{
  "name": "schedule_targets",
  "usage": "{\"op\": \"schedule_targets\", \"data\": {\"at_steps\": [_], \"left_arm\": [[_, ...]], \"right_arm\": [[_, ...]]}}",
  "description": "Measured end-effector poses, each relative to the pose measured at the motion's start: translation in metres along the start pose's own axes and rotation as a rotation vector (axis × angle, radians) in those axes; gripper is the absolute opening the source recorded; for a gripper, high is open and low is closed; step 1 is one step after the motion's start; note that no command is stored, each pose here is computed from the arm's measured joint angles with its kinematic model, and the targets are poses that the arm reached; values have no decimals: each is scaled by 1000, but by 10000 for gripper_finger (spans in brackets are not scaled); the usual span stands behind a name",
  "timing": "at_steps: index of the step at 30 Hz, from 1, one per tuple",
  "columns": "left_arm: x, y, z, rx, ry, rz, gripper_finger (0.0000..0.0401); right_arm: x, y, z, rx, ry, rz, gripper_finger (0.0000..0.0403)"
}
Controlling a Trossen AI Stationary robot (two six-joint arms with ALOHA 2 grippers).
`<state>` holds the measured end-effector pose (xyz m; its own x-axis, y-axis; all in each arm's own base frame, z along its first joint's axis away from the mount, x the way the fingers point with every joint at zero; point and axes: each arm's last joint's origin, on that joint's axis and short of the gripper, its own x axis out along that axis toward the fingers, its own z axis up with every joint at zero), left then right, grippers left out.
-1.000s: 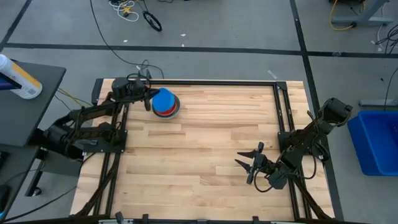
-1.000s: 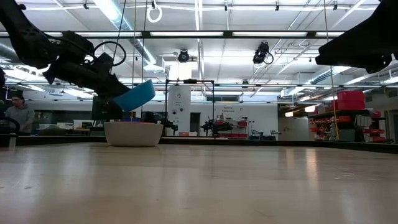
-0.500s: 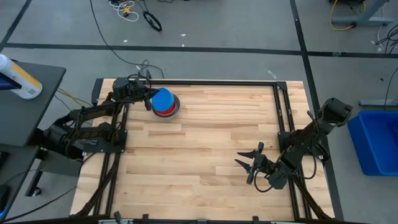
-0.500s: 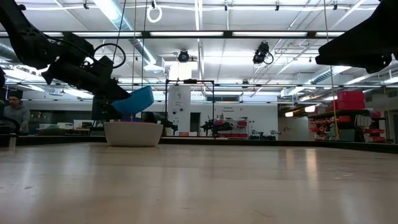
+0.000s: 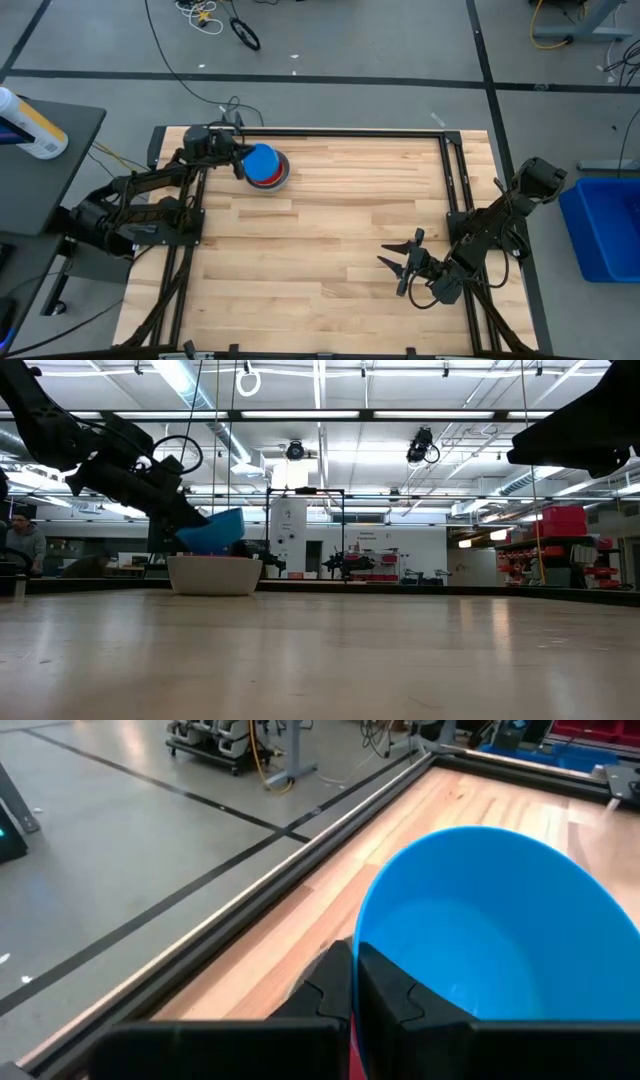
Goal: Nest bowls inside each other
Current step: Stack the light blue bowl on the red bowl
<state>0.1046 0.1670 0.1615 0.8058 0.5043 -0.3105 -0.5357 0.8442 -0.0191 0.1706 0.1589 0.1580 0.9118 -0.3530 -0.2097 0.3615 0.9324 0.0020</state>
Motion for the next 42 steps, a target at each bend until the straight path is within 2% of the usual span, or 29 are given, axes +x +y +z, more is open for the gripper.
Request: {"op": "schedule_targets", "data": {"at_steps": [8, 18, 30, 42], "left_arm": [[0, 0, -4, -18, 38, 26, 5], [1, -1, -4, -69, 76, 23, 5], [12, -8, 19, -23, 207, 97, 5], [12, -10, 19, -27, 280, 110, 5]], "right_arm": [[0, 0, 0, 0, 0, 0, 150], [0, 0, 0, 0, 0, 0, 163], [0, 0, 0, 0, 0, 0, 174], [0, 0, 0, 1, 0, 0, 161]]}}
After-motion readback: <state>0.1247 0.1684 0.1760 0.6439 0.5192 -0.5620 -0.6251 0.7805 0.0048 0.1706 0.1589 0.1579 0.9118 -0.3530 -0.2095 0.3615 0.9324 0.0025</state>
